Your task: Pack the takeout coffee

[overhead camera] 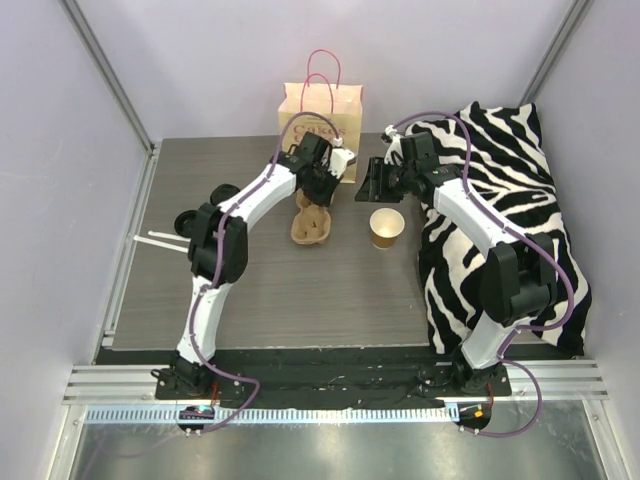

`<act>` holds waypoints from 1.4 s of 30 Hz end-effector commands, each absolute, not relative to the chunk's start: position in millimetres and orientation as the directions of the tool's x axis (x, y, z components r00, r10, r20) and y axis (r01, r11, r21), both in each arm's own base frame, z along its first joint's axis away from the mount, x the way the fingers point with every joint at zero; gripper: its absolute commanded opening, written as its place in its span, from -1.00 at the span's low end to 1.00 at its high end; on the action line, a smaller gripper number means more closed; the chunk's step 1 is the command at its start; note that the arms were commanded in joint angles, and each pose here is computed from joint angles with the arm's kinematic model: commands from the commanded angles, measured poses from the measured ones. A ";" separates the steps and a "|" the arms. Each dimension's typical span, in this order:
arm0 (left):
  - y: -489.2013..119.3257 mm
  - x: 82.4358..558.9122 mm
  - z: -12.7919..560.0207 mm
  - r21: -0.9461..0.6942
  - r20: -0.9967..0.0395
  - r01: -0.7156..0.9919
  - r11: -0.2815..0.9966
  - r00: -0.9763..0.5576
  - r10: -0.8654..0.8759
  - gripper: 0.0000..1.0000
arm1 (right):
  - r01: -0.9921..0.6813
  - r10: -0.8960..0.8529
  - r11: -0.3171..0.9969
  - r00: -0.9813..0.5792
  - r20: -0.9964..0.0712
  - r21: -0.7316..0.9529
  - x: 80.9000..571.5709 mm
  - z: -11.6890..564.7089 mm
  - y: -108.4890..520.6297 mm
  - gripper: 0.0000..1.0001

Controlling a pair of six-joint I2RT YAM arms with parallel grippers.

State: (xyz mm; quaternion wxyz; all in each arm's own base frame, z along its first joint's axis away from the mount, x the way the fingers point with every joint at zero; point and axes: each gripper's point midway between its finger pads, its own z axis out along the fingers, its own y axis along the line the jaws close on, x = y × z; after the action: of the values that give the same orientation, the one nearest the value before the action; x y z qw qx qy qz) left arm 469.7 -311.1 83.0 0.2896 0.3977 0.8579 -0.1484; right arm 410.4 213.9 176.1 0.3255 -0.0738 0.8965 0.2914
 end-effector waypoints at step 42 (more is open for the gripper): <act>-313.9 386.1 210.6 -0.408 -0.757 0.698 0.589 -0.619 0.209 -1.00 | -0.299 0.198 0.526 -0.868 -0.456 0.796 399.0 177.2 282.9 -0.26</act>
State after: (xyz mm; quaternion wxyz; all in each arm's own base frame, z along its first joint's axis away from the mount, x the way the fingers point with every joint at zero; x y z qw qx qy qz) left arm 386.8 -308.0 176.0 0.3043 0.2673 0.8522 -0.3312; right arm 392.8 274.4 164.7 0.2378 -0.0178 0.8490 0.4715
